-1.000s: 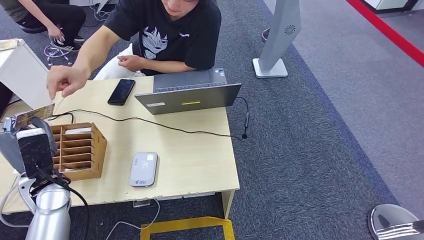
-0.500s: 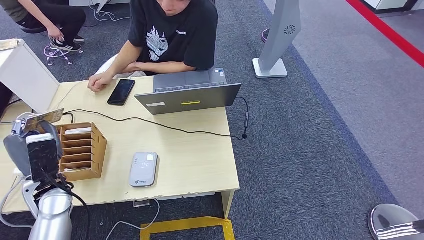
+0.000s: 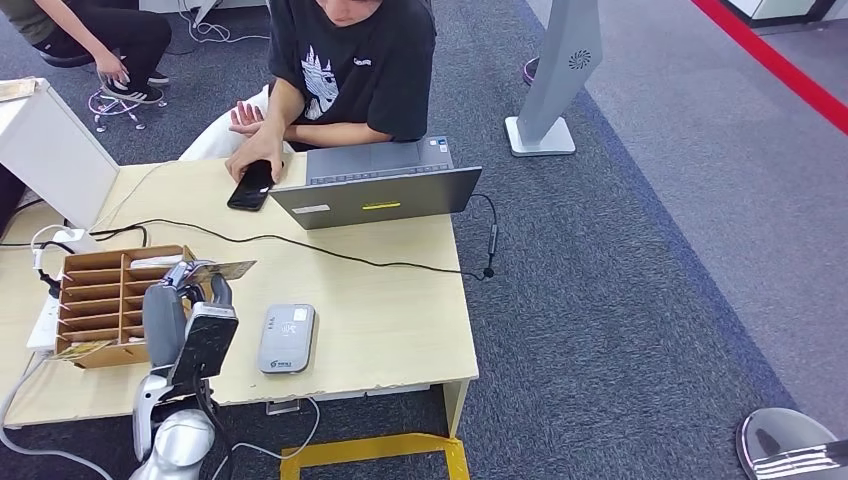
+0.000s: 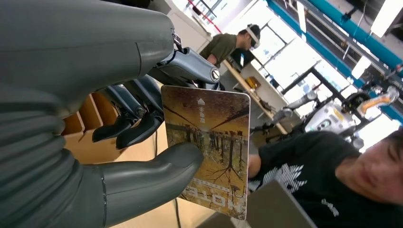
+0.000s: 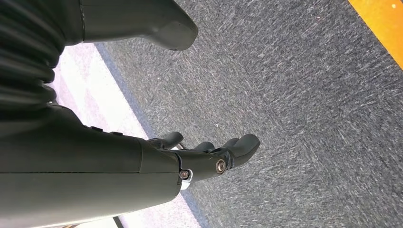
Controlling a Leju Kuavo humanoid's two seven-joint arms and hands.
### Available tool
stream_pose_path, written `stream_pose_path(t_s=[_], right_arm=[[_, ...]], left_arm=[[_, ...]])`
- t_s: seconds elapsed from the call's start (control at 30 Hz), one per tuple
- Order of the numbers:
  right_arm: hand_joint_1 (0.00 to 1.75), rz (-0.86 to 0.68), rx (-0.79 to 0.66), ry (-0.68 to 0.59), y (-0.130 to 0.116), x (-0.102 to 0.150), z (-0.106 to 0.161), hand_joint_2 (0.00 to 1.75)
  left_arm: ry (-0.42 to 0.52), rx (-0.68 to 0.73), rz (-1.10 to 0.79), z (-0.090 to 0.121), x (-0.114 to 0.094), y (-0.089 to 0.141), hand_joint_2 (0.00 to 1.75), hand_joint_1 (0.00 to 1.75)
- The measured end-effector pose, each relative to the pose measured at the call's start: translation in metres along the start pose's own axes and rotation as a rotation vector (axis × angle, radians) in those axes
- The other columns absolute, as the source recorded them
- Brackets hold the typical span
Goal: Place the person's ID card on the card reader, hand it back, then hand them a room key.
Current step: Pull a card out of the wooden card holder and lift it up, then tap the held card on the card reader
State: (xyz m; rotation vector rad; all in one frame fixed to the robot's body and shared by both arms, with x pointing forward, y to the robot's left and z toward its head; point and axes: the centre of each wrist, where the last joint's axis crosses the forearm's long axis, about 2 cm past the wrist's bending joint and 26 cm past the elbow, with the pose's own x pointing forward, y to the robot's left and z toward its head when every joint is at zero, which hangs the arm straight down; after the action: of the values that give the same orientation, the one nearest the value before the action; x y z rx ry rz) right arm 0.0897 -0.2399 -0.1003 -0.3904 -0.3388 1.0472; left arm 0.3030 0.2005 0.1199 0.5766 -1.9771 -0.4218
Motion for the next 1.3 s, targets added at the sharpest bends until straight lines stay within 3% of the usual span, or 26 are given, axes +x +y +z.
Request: stream_pose_path(t_s=[0.4, 0.7, 1.3], right_arm=[[0.00, -0.002, 0.004, -0.003, 0.002, -0.001, 0.001, 1.75], [0.00, -0.009, 0.008, -0.002, 0.005, -0.003, 0.002, 1.75], [0.00, -0.008, 0.006, -0.001, 0.007, -0.004, 0.002, 1.75]], left_arm=[[0.047, -0.110, 0.021, 0.018, 0.003, -0.023, 1.75, 1.75], [0.234, -0.242, 0.124, 0.031, -0.005, -0.033, 1.75, 1.75], [0.381, -0.326, 0.138, 0.068, -0.020, -0.058, 1.75, 1.75]])
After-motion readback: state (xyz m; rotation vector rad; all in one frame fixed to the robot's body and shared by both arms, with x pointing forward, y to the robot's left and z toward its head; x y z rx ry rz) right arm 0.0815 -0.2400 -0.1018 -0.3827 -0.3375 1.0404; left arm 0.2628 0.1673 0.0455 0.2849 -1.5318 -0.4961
